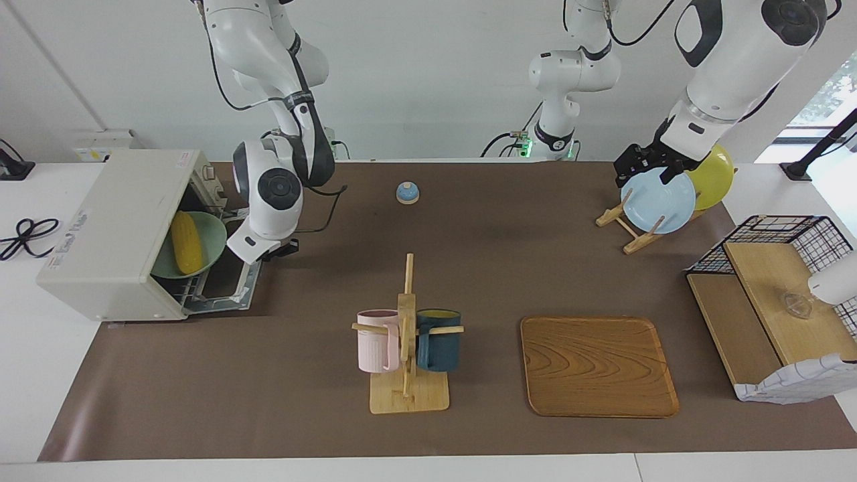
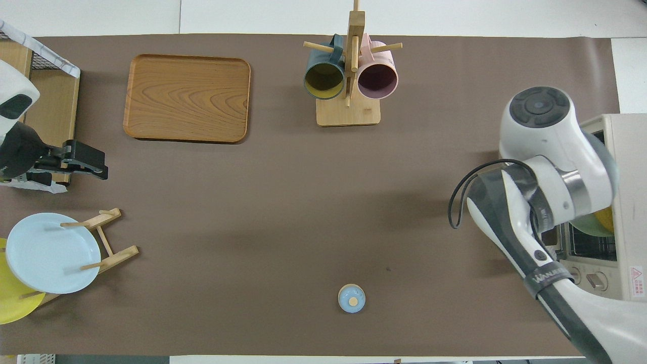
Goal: Put corn in oven
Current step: 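Push the oven door closed with the right gripper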
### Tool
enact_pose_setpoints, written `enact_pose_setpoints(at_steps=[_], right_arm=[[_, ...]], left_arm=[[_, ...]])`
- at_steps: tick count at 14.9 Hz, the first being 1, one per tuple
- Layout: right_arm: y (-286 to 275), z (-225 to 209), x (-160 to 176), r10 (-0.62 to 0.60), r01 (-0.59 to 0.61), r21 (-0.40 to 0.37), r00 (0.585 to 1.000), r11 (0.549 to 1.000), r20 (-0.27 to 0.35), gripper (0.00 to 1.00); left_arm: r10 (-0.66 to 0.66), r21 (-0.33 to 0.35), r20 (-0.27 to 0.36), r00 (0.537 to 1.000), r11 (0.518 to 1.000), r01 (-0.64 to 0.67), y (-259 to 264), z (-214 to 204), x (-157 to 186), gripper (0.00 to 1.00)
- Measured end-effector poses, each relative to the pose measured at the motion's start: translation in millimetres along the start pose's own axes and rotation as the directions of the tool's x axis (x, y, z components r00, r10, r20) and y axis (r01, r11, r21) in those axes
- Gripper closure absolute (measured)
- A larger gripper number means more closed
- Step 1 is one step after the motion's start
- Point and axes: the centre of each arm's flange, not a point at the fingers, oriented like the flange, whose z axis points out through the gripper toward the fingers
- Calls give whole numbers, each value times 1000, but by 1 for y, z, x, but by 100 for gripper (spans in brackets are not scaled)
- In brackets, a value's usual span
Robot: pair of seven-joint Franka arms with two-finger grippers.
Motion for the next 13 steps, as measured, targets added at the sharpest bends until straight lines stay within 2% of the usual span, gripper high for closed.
enact_pose_setpoints(at_steps=[4, 8, 10, 13], right_arm=[[70, -16, -25, -4, 4, -12, 1000, 1000, -13, 99], [94, -16, -33, -36, 36, -3, 999, 999, -16, 99], [106, -15, -38, -33, 34, 26, 999, 999, -21, 95], [110, -27, -45, 0, 5, 109, 999, 994, -53, 68]], left_arm=[[0, 0, 0, 1000, 1000, 0, 0, 0, 0, 0], [0, 0, 0, 1000, 1000, 0, 0, 0, 0, 0], [0, 0, 0, 1000, 1000, 0, 0, 0, 0, 0], [0, 0, 0, 1000, 1000, 0, 0, 0, 0, 0]])
